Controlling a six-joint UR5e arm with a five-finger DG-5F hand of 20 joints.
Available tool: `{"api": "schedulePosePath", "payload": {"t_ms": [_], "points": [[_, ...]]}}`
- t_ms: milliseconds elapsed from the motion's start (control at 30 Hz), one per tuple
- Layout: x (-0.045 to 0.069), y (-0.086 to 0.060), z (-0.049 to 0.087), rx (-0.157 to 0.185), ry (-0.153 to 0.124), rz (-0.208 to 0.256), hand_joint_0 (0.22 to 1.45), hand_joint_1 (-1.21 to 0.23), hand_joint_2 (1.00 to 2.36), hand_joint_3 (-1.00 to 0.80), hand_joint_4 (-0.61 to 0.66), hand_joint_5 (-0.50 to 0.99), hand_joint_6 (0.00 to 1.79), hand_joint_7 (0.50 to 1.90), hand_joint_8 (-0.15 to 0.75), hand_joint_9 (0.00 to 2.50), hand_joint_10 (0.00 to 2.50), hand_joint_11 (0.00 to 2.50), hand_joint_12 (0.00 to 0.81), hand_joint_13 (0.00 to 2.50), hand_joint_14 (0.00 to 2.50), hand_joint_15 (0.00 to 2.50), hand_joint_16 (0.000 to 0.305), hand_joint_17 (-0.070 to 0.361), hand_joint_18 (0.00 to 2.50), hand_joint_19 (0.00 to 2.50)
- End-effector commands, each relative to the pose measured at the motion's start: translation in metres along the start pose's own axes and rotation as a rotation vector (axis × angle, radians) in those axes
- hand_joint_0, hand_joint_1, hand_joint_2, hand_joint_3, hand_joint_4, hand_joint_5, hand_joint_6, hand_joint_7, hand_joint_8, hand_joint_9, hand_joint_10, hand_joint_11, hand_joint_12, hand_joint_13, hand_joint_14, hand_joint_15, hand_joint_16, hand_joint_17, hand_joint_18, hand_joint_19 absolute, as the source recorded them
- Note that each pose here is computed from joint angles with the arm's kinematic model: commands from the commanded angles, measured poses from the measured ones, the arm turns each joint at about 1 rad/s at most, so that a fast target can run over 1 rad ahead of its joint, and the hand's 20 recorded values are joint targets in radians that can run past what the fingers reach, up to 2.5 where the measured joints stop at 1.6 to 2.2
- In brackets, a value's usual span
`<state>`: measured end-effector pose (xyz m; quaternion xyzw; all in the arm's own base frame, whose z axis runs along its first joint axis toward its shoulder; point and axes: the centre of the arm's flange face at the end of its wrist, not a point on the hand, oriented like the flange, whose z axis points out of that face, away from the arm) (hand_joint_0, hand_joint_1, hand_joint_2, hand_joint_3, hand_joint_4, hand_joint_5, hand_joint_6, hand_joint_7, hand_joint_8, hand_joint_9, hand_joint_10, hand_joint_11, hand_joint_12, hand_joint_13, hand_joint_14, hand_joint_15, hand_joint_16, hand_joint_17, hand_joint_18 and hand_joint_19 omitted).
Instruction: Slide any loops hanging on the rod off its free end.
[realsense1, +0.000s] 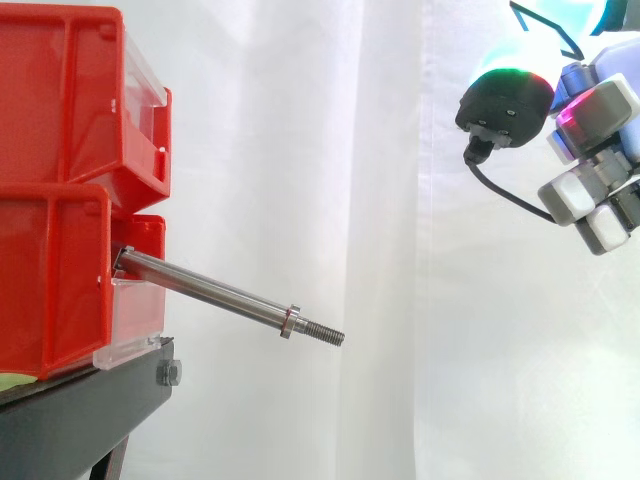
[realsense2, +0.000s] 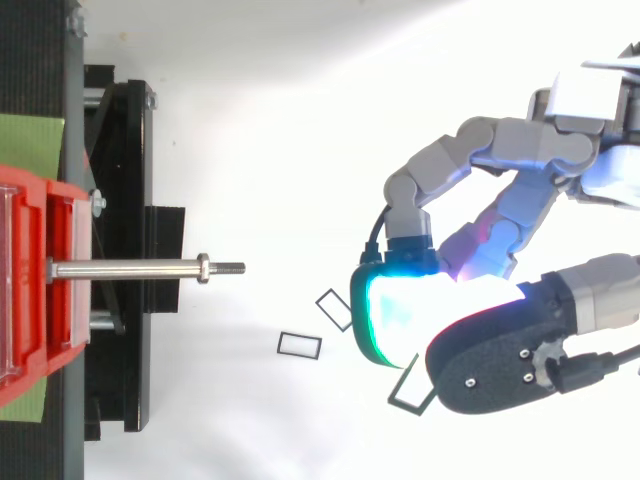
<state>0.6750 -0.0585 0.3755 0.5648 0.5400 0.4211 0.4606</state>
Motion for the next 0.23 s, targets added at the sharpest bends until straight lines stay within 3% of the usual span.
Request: {"api": "schedulePosePath", "payload": {"t_ms": [0, 200], "points": [[0.0004, 0.0004, -0.0002, -0.001, 0.001, 0.000, 0.53, -0.73, 1.16, 0.00, -0.09, -0.07, 0.87, 1.00, 0.281, 1.24, 0.02, 0.61, 0.365, 0.95, 0.02, 0.43, 0.051, 0.115, 0.80, 0.32], [0.0004, 0.0004, -0.0002, -0.001, 0.001, 0.000, 0.53, -0.73, 1.15, 0.00, -0.08, -0.07, 0.87, 1.01, 0.282, 1.25, 0.02, 0.60, 0.355, 0.94, 0.02, 0.43, 0.053, 0.118, 0.83, 0.32]]}}
